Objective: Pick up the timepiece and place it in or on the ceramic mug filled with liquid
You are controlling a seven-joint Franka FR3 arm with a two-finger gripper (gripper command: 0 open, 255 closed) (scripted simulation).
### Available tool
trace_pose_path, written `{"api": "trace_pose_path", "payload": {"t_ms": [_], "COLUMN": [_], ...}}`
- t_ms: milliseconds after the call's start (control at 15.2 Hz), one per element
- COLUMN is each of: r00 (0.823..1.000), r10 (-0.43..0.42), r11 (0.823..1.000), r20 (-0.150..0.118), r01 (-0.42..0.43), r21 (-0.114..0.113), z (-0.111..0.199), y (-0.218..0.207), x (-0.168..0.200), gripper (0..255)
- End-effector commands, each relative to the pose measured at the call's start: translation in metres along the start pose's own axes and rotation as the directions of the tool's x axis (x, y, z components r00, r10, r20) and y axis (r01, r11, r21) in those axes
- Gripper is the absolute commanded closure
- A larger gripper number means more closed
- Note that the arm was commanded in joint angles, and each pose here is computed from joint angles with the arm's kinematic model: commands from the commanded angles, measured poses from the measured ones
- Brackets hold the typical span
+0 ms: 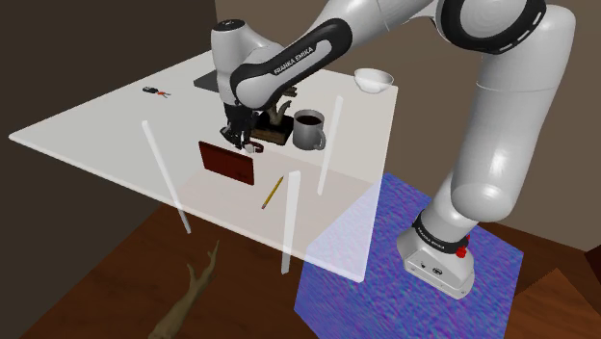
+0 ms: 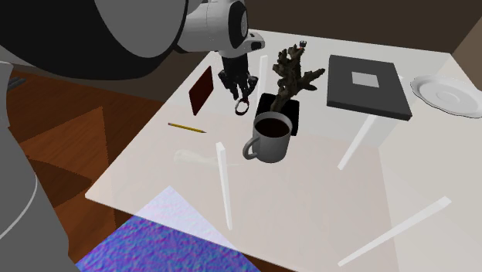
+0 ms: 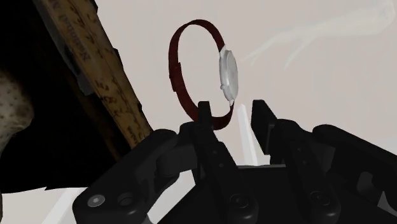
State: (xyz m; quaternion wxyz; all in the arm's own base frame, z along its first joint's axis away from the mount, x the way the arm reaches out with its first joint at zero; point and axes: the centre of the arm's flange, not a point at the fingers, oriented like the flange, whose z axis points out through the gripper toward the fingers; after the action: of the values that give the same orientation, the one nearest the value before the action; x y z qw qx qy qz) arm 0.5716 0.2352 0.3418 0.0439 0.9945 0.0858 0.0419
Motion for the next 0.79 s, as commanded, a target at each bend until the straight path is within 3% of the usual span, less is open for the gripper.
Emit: {"api": "trace_pose_path", "payload": {"t_ms": [0, 462, 726], "r00": [1.0, 1.0, 1.0], "r10": [0.0, 0.0, 0.0], "r11": [1.0, 1.0, 1.0], "r20": [0.0, 0.0, 0.0], "r01": [0.0, 0.0, 0.0], "r21": [0.0, 0.0, 0.0], "z": [0.0, 0.0, -0.021], "y": [0.0, 0.0, 0.002], "x": [0.0, 0.0, 0.002], "gripper": [255, 255, 255]}}
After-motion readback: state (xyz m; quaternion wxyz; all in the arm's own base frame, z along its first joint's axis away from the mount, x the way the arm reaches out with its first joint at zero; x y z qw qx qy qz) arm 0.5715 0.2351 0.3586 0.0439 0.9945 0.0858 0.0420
